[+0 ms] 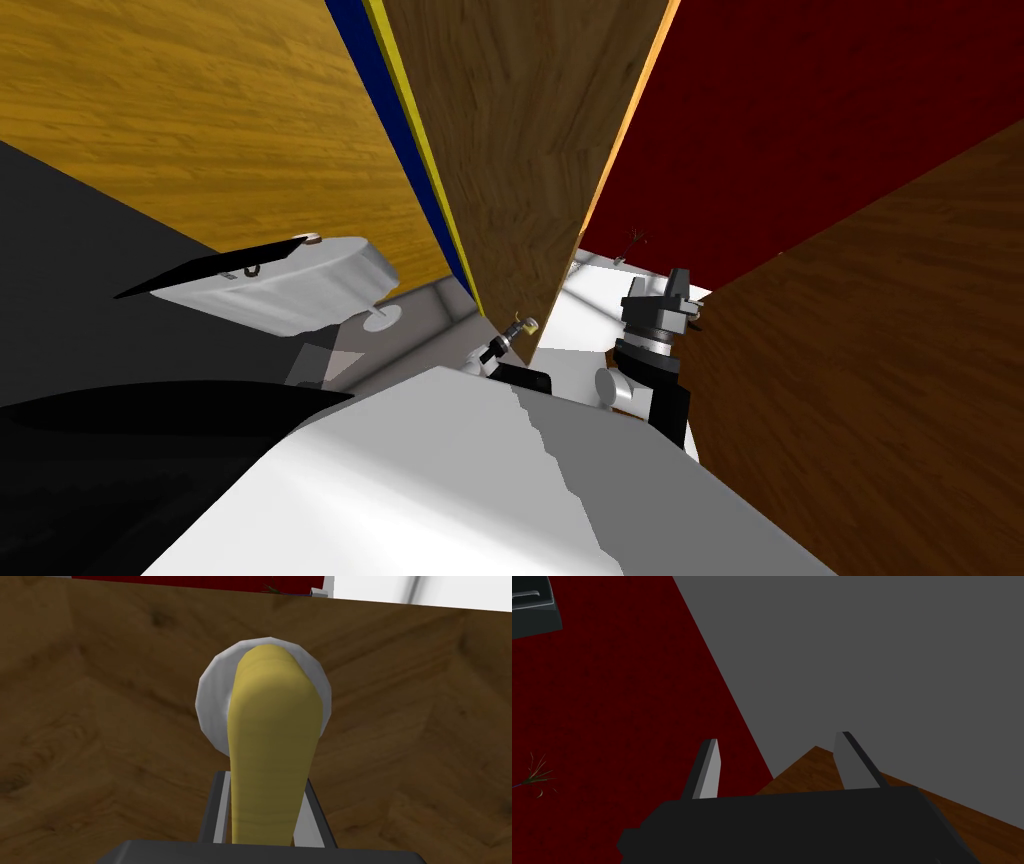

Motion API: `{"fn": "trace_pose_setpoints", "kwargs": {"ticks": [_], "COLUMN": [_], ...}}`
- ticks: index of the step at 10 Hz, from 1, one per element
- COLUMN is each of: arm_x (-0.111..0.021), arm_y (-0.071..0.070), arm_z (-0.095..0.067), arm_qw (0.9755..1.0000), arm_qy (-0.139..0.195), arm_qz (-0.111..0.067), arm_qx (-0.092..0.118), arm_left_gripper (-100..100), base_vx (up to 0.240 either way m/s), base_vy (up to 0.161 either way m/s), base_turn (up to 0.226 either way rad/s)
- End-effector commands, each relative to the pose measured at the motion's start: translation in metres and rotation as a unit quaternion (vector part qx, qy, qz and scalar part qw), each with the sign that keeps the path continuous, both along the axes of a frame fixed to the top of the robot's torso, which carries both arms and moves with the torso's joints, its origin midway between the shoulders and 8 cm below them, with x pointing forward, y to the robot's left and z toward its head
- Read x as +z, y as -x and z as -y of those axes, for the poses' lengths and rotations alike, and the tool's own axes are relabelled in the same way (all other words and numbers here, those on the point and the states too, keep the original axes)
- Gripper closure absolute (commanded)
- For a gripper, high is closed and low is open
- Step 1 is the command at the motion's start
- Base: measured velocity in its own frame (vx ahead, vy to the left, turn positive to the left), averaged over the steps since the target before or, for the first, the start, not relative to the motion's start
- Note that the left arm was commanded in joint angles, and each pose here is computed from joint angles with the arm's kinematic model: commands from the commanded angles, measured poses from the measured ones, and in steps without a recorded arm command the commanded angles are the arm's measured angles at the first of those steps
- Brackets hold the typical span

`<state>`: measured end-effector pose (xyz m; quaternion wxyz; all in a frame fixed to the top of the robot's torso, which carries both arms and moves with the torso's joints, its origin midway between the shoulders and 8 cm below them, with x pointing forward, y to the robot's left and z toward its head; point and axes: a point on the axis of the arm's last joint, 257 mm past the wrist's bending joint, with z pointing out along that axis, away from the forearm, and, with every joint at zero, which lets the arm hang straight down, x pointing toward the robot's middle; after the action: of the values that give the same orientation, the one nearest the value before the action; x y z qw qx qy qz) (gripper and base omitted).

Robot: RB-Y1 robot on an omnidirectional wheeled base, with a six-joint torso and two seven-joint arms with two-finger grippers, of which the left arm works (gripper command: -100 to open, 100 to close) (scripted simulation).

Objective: Push the door open

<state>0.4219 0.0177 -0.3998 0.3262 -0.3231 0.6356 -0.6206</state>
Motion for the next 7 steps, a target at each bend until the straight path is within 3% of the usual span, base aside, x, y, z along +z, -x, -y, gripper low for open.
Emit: {"fn": "trace_pose_setpoints", "kwargs": {"ticks": [1,5,7], "arm_x": [0.007,0.006,0.006], "arm_y": [-0.011,-0.022,-0.024], "arm_z": [-0.012,-0.037,-0.041], "arm_qw": [0.9999,0.999,0.9987], "arm_qy": [-0.001,-0.007,-0.008], "arm_qz": [0.009,0.011,0.011], "arm_qx": [0.014,0.044,0.049], "arm_left_gripper": [100,100,100], "base_vx": [0.133,0.119,0.121], "base_vy": [-0.163,-0.146,-0.122], "base_turn": [0.039,0.029,0.026]}}
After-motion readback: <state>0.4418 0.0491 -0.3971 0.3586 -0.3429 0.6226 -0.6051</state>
